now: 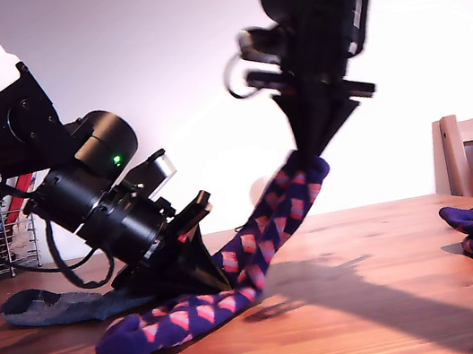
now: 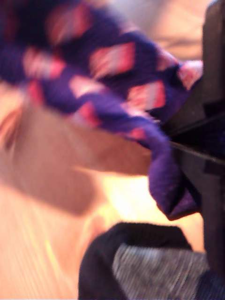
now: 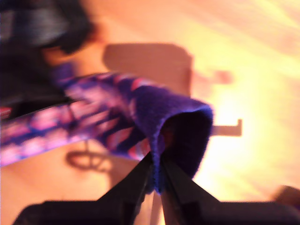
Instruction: Fold the socks in front of you. After folding them, place them to the right side.
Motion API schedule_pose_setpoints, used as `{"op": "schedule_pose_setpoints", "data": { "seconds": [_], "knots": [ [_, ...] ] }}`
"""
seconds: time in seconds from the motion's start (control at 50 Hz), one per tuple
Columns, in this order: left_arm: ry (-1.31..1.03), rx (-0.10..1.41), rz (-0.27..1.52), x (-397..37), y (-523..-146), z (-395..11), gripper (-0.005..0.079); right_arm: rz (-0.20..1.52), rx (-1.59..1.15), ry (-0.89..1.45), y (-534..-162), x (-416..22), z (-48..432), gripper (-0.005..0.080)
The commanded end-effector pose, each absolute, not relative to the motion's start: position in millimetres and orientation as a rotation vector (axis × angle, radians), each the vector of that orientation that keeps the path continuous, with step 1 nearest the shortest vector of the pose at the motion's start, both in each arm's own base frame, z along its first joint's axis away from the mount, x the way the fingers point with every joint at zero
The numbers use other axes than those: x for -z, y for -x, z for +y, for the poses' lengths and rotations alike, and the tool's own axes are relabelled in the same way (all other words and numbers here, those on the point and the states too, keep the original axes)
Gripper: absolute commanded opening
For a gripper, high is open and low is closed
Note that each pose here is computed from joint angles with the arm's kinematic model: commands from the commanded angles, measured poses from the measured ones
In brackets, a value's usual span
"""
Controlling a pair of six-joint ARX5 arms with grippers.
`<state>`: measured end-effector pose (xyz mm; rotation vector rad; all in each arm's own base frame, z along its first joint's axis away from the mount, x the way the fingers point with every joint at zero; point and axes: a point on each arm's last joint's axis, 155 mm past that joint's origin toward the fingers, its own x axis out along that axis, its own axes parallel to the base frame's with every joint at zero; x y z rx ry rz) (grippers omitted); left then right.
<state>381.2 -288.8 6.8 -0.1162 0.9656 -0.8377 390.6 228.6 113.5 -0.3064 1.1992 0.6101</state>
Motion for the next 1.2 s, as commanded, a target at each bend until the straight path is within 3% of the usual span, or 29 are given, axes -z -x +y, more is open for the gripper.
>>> {"op": "schedule_pose_setpoints", "data": {
  "seconds": [0.0,0.52,1.18],
  "knots": [
    [0.149,0.819,1.014,9.3,-371.8,-291.9,-0.0022,1.247,-0.622,0.304,-382.7,-99.5,234.7,-0.0013],
    [0.214,0.800,1.001,1.6,-368.5,-315.7,-0.0022,1.280,-0.667,0.333,-357.0,-97.4,260.0,-0.0013],
    [0.203,0.933,1.022,-4.7,-327.9,-361.3,-0.0022,1.324,-0.681,0.392,-332.1,-119.8,236.7,-0.0013]
  ]
}}
